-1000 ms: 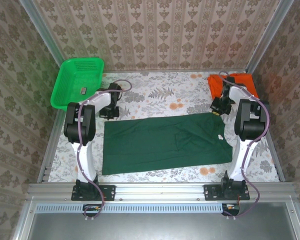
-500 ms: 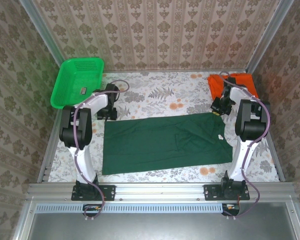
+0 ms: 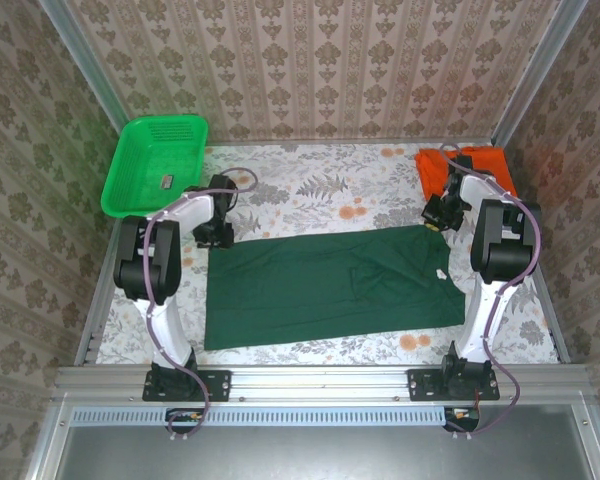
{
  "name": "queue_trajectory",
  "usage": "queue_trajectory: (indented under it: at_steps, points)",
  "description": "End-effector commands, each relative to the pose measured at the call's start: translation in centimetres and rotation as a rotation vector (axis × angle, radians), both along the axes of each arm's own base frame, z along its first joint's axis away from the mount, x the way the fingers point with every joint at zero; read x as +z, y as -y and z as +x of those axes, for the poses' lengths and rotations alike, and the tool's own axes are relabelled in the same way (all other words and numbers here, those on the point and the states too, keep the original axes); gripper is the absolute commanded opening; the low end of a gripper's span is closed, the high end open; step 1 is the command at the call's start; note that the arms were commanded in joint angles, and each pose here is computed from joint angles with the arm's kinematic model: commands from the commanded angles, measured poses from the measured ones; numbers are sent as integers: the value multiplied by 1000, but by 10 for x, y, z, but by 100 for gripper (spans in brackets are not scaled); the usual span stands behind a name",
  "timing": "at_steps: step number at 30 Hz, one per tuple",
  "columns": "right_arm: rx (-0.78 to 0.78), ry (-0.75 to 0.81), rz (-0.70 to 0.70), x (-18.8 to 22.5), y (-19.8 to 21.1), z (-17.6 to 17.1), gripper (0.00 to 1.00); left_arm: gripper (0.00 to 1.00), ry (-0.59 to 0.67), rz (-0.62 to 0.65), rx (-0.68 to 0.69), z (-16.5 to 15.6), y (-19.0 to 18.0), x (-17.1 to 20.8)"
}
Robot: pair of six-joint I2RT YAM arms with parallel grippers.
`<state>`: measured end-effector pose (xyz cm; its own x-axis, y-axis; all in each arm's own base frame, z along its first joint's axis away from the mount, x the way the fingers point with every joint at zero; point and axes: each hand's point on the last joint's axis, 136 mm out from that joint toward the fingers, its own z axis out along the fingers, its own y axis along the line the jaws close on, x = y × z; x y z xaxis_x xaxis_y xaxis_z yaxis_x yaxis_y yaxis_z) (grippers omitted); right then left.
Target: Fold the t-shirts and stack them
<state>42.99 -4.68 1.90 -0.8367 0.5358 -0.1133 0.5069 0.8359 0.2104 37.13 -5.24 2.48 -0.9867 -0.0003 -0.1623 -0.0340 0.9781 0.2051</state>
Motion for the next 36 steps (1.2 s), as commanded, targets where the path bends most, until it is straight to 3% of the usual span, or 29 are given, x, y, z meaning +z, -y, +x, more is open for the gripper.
queue_trajectory:
  at_steps: [1,5,14,16,20,22,27,33,36]
  points:
    - [-13,-32,20,-7,-2,-12,0,19,-1,31,4,8,-3,-8]
    - [-21,-34,23,-8,-1,-14,0,0,20,90,20,13,-13,-3]
    - [-79,-35,31,-9,12,-15,0,0,24,235,68,16,-40,7]
    - [-87,-37,40,-9,11,-14,4,7,8,230,71,17,-39,4]
    - [-104,-2,88,4,4,-7,33,29,7,218,62,22,-32,6]
    - [-113,39,104,19,1,-4,42,44,13,214,64,26,-29,14]
    - [-140,142,92,64,-1,-12,49,68,48,200,70,34,-20,54]
    - [-15,219,148,88,-48,-41,50,76,96,84,16,35,32,89]
    - [66,158,227,72,-76,-66,49,72,77,-97,-63,31,87,80]
